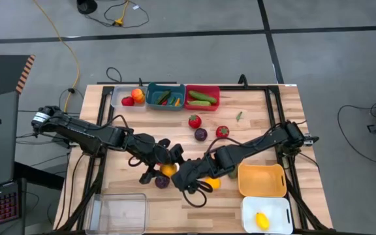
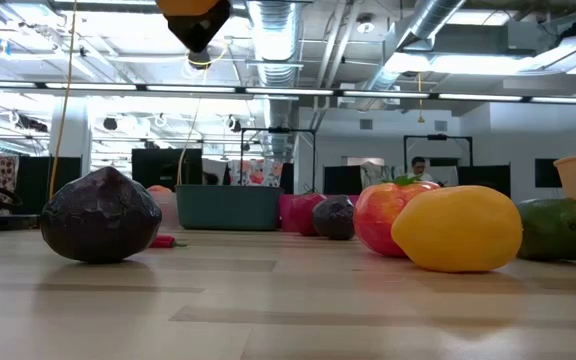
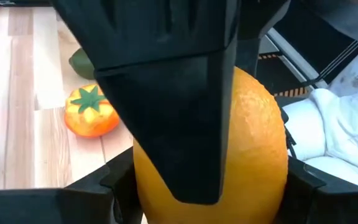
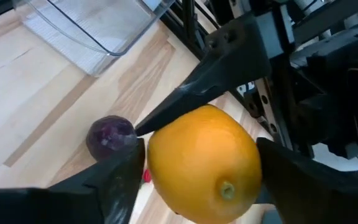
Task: Sort produce into baskets
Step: Put the lemon into the white bin
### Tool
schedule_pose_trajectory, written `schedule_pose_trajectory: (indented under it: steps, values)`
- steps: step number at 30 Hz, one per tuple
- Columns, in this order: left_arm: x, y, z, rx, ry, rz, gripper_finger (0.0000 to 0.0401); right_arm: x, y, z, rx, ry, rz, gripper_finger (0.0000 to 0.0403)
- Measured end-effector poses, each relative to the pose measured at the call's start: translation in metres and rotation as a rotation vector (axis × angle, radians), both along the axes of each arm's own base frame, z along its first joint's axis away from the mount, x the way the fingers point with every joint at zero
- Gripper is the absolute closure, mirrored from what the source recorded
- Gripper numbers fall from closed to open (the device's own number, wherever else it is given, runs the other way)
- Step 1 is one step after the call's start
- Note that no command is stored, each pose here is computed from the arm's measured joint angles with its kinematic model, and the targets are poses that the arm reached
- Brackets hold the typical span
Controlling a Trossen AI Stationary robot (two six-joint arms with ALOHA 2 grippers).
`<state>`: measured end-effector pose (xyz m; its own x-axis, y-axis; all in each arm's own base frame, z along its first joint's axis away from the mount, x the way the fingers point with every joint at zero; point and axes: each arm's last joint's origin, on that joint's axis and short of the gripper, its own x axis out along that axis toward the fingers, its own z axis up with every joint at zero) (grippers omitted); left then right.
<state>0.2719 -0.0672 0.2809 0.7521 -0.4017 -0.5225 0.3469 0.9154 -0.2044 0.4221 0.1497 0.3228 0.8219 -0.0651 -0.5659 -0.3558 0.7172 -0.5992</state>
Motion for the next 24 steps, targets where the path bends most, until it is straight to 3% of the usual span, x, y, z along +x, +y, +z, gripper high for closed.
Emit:
schedule_pose_trajectory:
  steps: [7, 16, 24]
  values:
    - [-0.0001, 0.0000, -0.0001, 0.001, 0.001, -0.001, 0.0169, 0.0001, -0.0001, 0.0001, 0.000, -0.001, 0.000, 0.0128]
    - [-0.0001, -0.0004, 0.0000, 0.008, -0.004, -0.006, 0.0165, 0.0001, 0.0000, 0.0001, 0.001, -0.002, 0.000, 0.0133]
    - [0.0004, 0.0002, 0.0002, 0.013, -0.007, 0.023, 0.0110, 0.0002, 0.0001, -0.0003, 0.001, 0.000, 0.000, 0.0134]
